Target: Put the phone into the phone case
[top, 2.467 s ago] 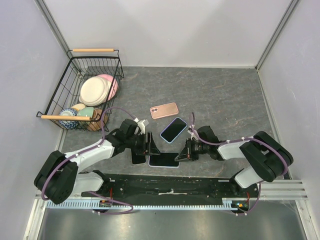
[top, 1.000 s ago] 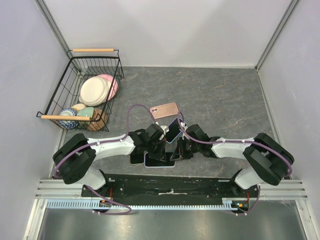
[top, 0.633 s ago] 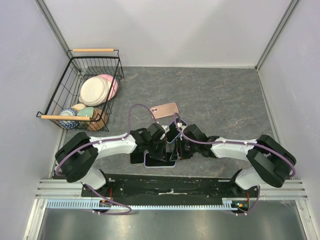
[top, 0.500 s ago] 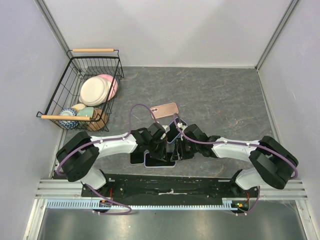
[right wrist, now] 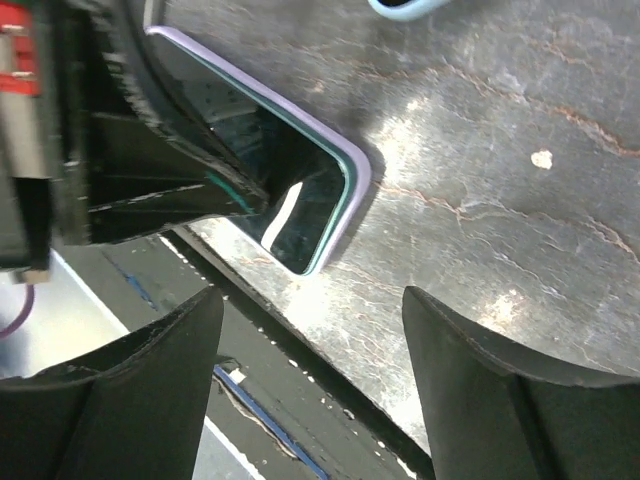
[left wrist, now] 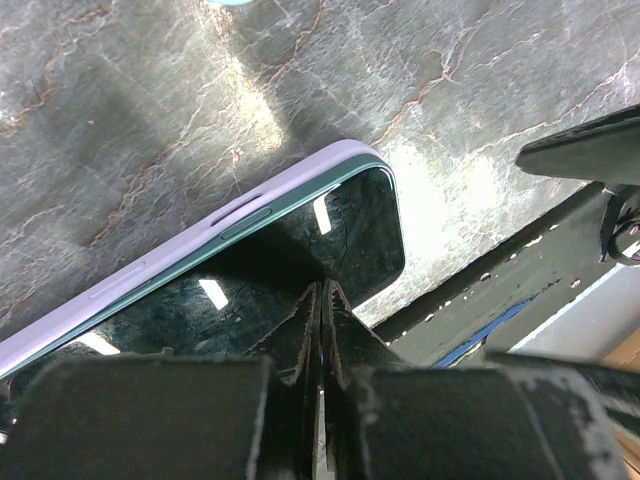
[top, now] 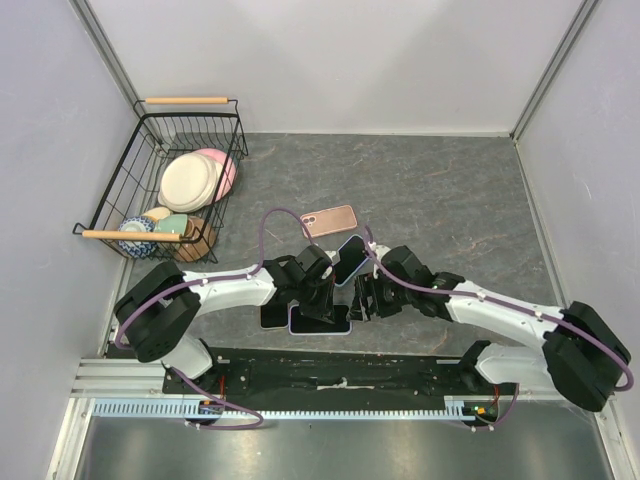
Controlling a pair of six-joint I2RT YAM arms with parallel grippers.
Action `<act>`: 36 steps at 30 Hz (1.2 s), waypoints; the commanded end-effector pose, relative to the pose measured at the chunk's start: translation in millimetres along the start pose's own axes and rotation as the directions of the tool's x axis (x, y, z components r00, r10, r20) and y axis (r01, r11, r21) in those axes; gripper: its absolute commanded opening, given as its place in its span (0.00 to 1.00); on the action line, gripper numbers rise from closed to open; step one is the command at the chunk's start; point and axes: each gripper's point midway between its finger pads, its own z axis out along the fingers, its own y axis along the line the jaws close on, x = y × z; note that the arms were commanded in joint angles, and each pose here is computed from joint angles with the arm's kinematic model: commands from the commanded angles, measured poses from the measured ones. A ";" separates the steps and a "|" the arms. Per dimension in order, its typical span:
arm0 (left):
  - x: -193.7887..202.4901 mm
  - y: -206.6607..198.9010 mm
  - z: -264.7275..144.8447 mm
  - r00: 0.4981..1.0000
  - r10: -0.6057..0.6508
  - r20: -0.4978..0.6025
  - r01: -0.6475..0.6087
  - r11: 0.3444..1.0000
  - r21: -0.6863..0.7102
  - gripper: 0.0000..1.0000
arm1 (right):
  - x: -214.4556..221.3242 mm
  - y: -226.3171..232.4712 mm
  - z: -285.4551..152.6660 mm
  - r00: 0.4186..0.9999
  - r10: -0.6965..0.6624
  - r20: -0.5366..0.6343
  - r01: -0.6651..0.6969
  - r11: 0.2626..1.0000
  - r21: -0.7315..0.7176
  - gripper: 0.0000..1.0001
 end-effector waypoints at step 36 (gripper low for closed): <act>27.3 67.2 7.8 0.998 -0.009 -0.058 -0.009 0.956 -0.294 0.02 | 33.5 -59.4 54.6 0.991 0.018 -0.130 0.021 0.957 0.288 0.22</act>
